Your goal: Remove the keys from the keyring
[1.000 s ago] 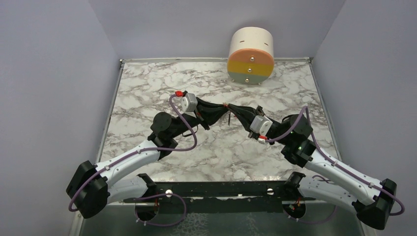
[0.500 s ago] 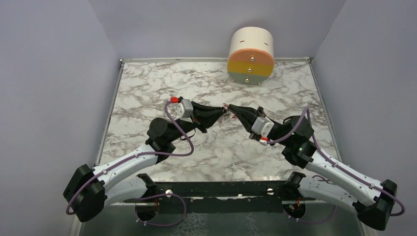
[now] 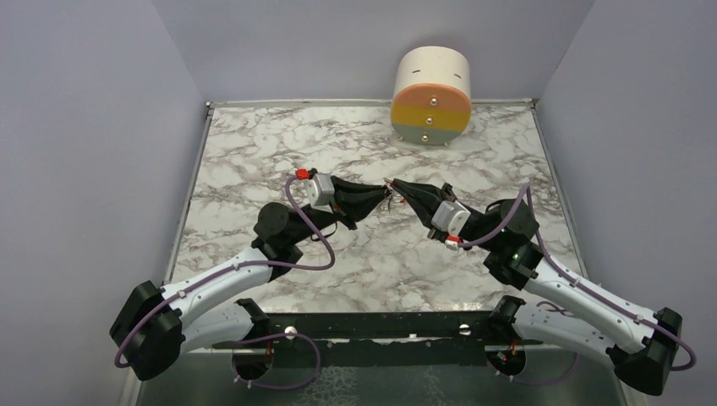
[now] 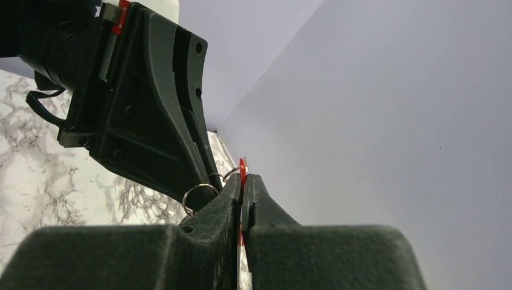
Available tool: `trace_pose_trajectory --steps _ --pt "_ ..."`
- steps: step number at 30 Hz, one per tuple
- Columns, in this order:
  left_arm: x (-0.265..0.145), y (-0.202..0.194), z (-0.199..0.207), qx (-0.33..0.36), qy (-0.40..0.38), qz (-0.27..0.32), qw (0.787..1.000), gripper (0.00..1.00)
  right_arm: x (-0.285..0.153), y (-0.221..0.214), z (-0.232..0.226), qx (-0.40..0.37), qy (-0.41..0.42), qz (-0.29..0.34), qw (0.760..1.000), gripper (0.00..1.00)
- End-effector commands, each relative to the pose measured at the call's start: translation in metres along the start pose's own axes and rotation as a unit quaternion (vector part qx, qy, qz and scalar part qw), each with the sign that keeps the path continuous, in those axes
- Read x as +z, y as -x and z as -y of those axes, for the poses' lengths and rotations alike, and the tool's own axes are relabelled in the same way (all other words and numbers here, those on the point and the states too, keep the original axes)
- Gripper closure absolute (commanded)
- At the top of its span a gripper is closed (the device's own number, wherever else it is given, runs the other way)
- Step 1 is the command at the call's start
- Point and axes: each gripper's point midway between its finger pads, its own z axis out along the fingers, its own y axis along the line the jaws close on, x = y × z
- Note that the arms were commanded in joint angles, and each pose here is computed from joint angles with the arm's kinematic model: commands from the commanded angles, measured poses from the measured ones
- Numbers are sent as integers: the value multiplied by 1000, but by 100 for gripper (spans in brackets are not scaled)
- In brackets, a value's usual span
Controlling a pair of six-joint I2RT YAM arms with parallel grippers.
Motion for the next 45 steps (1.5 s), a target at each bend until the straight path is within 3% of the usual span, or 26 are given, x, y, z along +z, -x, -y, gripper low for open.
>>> trace_pose_trajectory --steps 1,27,41,45 --pt "6 1 11 8 -36 0 999 100 4 20 13 -12 -21 40 999 98" --pt "1 -13 35 91 -100 -38 990 100 8 26 30 -33 -58 51 996 98" --pt "3 -26 60 84 -174 -63 979 100 25 44 30 -41 -32 86 995 98" --pt "4 -29 50 86 -142 -65 984 92 21 50 36 -48 -44 90 994 98"
